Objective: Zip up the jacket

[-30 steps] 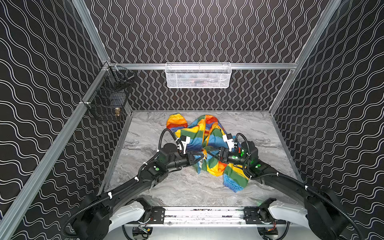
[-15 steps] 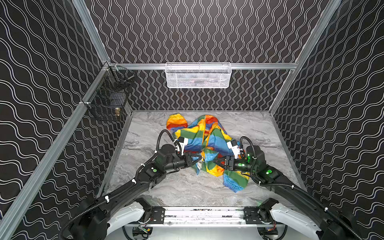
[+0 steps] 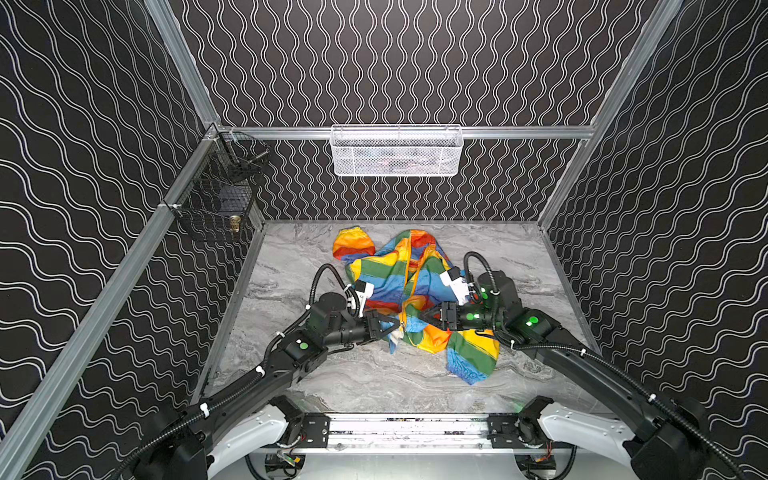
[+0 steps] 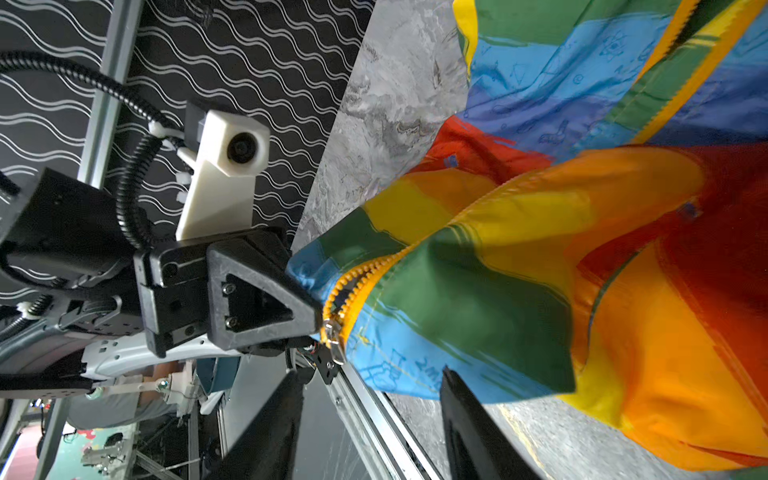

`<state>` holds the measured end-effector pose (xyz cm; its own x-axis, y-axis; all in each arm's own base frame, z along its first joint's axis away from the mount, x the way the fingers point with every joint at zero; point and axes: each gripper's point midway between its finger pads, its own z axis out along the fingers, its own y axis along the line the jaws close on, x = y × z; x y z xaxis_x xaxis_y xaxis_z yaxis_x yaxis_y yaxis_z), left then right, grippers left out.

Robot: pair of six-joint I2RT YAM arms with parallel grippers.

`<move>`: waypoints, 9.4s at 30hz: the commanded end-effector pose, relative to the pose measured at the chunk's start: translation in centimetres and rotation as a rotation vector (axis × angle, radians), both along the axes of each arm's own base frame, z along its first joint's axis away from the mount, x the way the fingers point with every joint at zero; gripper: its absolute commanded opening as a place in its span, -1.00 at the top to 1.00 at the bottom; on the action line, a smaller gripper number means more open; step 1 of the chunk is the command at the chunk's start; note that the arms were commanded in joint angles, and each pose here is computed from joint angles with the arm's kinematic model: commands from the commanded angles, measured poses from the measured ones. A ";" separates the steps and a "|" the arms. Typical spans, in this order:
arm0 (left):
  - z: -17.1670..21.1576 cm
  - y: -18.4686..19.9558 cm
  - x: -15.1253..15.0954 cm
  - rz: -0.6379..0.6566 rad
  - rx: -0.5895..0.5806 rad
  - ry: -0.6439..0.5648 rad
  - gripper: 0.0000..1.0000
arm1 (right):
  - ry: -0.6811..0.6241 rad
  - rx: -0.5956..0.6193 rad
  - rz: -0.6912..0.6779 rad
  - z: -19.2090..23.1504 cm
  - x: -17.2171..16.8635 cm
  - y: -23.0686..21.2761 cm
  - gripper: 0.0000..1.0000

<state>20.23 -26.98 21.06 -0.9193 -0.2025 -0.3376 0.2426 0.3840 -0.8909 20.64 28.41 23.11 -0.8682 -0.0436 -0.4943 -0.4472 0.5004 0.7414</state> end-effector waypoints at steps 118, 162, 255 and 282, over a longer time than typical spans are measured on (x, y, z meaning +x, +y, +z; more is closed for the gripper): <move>0.6 -0.5 -0.5 -0.066 -0.122 0.052 1.00 | 0.002 -0.152 -0.002 -3.4 -2.2 3.0 0.63; 3.3 -0.8 0.1 -0.059 -0.292 -0.096 1.00 | 0.348 0.499 -0.240 1.3 -1.6 2.3 -0.08; 1.8 -0.7 -0.8 -0.092 -0.274 -0.070 1.00 | 0.411 0.499 -0.233 -0.1 -1.6 2.5 0.56; -0.6 -0.5 -1.9 -0.144 -0.144 -0.062 1.00 | 0.377 0.491 -0.300 -0.1 -0.2 1.8 1.00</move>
<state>18.99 -27.43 20.95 -0.9133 -0.1598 -0.3746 0.3396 0.2090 -0.9171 19.10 30.59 21.60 -0.9496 0.3131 -0.0184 0.0294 0.1473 0.9887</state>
